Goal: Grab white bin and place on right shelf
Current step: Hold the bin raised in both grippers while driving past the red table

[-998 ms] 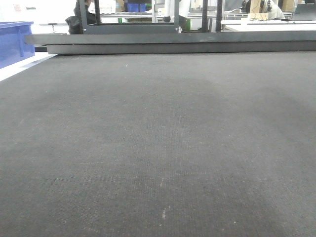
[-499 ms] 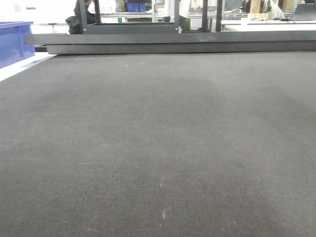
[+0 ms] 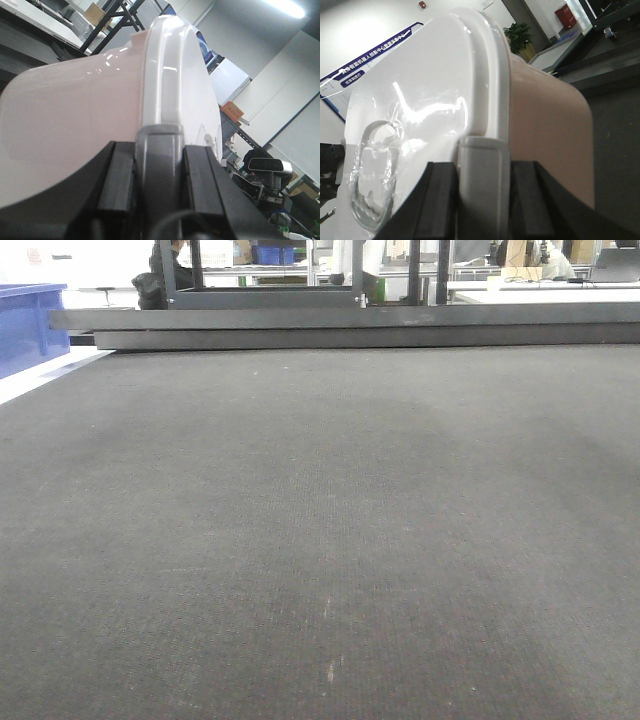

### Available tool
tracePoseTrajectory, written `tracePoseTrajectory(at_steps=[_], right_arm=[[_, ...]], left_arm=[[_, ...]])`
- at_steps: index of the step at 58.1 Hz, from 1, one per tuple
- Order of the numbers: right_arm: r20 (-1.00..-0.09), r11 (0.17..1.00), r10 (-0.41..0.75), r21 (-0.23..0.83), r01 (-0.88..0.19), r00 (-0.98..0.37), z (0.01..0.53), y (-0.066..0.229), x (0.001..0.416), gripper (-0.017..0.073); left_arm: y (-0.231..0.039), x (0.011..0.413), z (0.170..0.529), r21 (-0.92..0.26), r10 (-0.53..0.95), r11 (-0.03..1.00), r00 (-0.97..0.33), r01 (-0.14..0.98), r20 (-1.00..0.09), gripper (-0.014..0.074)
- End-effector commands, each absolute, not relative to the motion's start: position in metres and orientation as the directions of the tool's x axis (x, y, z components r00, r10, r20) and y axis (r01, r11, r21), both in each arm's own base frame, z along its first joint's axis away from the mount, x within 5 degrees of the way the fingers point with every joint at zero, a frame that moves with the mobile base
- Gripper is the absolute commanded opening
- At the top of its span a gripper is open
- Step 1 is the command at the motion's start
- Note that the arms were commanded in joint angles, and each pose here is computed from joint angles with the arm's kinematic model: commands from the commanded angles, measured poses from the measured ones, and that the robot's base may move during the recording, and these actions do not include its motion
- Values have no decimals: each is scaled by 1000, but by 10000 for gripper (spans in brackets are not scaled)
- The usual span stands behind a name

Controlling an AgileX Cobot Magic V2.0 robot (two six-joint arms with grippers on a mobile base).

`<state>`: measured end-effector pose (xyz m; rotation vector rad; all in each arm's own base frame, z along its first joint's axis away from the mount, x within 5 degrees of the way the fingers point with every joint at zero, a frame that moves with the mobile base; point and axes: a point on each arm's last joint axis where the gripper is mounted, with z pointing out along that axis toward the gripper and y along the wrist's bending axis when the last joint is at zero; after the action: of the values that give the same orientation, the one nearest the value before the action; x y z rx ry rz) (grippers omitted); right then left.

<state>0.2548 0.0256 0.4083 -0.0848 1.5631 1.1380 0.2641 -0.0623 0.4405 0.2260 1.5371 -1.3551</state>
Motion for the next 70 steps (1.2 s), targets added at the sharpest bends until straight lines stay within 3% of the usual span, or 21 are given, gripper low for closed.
tracePoseTrajectory(at_steps=[1,37,70], right_arm=[[-782,377,545,550,-745,-301,442,39,233,59],[-761,493,598,596,-634,-251,438,28,246,59],[-756,521,611,607,-599,-235,437,25,249,59]], left_arm=[[-82,222,466,-516,-336,80,-464,853,-819,-117],[-82,222,466,-516,-336,80,-464,853,-819,-117],[-82,222,466,-516,-336,80,-464,853,-819,-117]])
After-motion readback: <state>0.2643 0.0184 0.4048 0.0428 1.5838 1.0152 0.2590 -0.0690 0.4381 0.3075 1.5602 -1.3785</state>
